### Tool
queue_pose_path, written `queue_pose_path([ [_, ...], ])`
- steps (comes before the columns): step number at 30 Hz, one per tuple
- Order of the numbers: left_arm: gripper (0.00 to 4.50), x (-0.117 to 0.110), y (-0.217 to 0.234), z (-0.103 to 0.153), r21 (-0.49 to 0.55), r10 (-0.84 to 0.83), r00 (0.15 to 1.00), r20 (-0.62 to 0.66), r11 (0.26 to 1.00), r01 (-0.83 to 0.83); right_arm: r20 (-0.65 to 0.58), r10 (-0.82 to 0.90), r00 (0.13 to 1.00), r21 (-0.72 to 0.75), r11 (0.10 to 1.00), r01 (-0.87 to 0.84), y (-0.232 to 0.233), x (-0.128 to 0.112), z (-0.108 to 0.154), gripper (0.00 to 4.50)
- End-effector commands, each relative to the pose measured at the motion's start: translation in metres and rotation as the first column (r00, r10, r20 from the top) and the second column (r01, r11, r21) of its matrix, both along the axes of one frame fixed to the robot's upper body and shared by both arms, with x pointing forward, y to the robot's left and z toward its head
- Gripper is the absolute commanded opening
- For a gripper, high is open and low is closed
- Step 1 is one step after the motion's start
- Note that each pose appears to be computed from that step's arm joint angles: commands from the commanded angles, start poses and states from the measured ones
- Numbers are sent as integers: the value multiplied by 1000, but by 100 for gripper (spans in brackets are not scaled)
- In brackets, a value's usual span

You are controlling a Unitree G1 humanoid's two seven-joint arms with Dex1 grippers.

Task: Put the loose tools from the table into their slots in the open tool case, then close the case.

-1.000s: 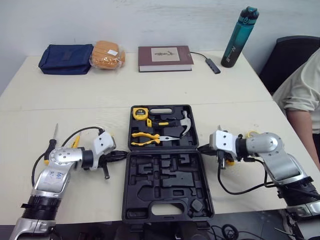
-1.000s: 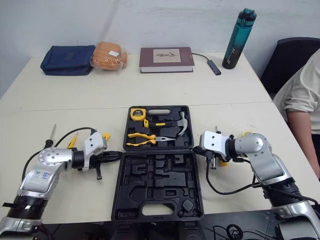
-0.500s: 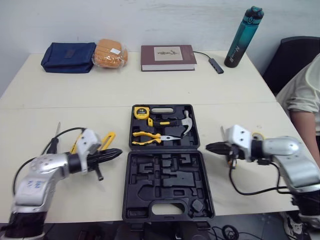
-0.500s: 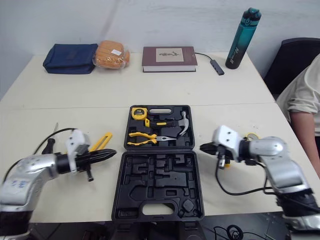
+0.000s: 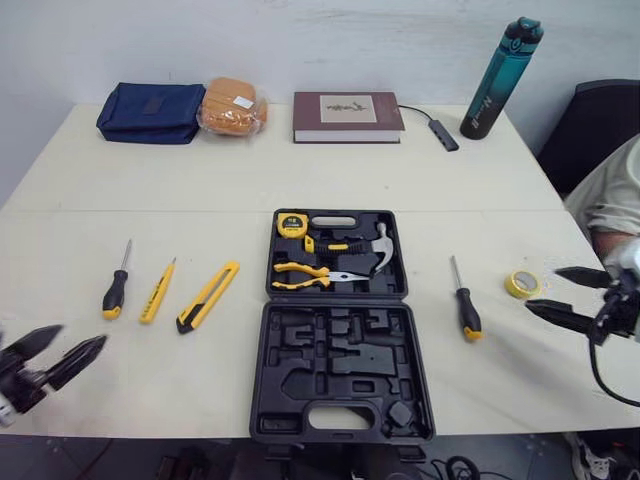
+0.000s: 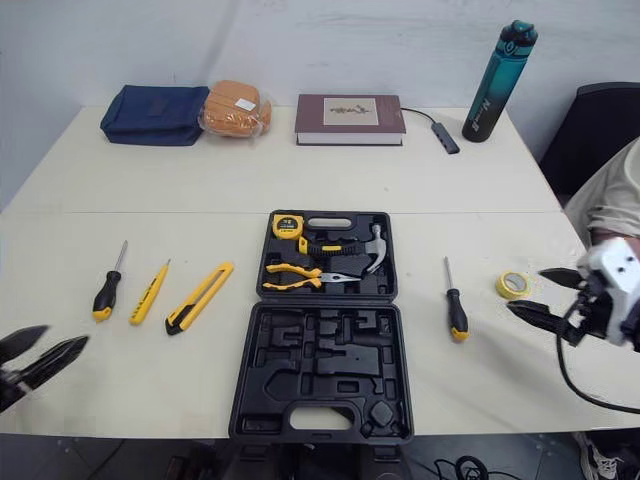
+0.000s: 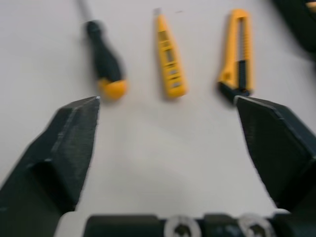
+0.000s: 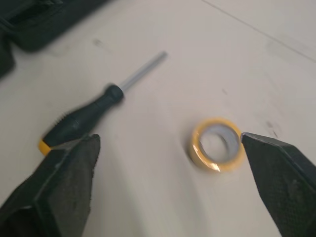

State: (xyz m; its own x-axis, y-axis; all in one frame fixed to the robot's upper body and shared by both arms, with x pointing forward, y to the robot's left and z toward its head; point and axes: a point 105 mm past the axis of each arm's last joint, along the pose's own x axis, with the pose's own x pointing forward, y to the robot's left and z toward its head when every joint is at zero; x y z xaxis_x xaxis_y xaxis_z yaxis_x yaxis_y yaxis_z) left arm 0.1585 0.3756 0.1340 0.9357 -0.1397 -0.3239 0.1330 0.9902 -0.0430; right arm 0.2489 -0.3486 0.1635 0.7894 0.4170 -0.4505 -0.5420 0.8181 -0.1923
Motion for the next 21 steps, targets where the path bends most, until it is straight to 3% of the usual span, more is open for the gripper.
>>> queue_pose_path([
  [1,447,-19,31,12,79,116,993,33,990,-118,57,-79,995,-45,996,81,-29,-10,20,450],
  [8,447,-33,50,14,90,176,984,32,980,-178,81,-188,979,-74,978,194,-65,-18,23,450],
  [17,447,-4,34,19,111,151,988,44,982,-155,118,-171,978,-90,979,182,-58,-6,22,450],
  [21,447,12,23,20,136,147,988,46,979,-152,138,-100,985,-57,992,109,-35,3,30,450],
])
